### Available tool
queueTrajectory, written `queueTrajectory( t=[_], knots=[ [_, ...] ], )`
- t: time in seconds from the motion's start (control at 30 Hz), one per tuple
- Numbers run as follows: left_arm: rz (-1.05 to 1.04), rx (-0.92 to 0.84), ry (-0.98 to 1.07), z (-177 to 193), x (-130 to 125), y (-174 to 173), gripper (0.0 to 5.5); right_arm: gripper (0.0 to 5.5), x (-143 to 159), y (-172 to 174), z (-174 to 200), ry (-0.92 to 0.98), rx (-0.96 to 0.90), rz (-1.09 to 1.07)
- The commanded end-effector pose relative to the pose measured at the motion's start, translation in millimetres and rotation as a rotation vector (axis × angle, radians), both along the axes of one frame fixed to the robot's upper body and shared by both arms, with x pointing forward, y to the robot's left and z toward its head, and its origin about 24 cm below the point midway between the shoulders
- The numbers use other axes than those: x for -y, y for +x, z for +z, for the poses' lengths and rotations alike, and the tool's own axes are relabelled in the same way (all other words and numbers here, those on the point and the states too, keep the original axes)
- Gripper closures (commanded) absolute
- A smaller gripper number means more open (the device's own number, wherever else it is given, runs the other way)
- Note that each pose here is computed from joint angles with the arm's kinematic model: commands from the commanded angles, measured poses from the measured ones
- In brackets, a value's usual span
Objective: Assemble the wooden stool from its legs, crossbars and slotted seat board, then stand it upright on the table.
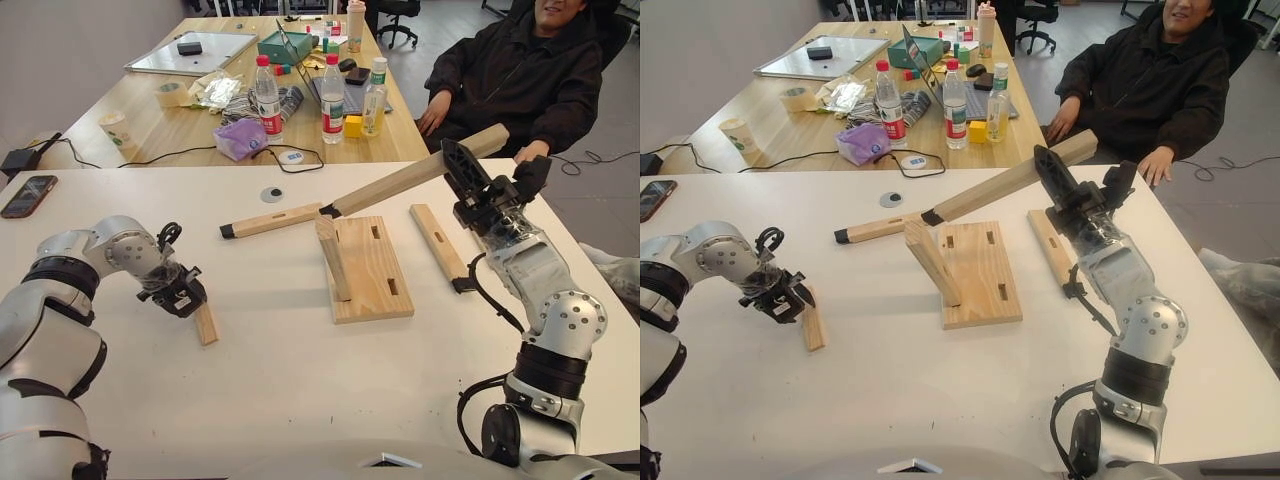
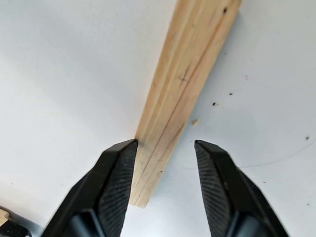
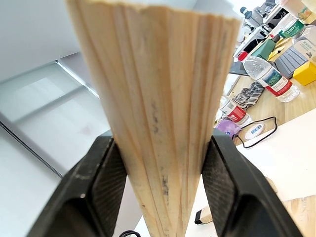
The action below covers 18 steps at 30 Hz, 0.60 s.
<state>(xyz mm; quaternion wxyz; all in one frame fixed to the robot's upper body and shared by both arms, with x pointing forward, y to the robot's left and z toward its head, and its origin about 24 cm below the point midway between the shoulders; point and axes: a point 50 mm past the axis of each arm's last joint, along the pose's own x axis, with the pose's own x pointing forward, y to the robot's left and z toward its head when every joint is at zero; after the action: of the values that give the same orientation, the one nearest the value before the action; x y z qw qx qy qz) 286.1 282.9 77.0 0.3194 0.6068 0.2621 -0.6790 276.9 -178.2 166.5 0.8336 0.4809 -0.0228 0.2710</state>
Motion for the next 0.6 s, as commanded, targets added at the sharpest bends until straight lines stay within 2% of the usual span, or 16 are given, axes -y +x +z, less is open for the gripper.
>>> queueTrajectory(
  t=[0.03,0.47,0.53,0.6],
  knots=[
    [-0.030,-0.150,0.087,-23.2,-2.3,-17.0,3.42,3.44,1.4,-0.1,7.2,-0.007,0.033,0.003],
    [-0.022,-0.076,0.071,8.6,-2.4,-0.9,3.42,3.44,2.9,-1.5,6.5,-0.004,0.043,-0.005],
    [-0.014,-0.053,0.064,14.1,-1.4,3.1,3.11,3.44,3.9,-2.6,5.7,-0.005,0.042,-0.010],
    [-0.013,-0.044,0.062,16.9,-1.2,4.7,3.08,3.44,4.1,-2.9,5.5,-0.006,0.042,-0.012]
  ],
)
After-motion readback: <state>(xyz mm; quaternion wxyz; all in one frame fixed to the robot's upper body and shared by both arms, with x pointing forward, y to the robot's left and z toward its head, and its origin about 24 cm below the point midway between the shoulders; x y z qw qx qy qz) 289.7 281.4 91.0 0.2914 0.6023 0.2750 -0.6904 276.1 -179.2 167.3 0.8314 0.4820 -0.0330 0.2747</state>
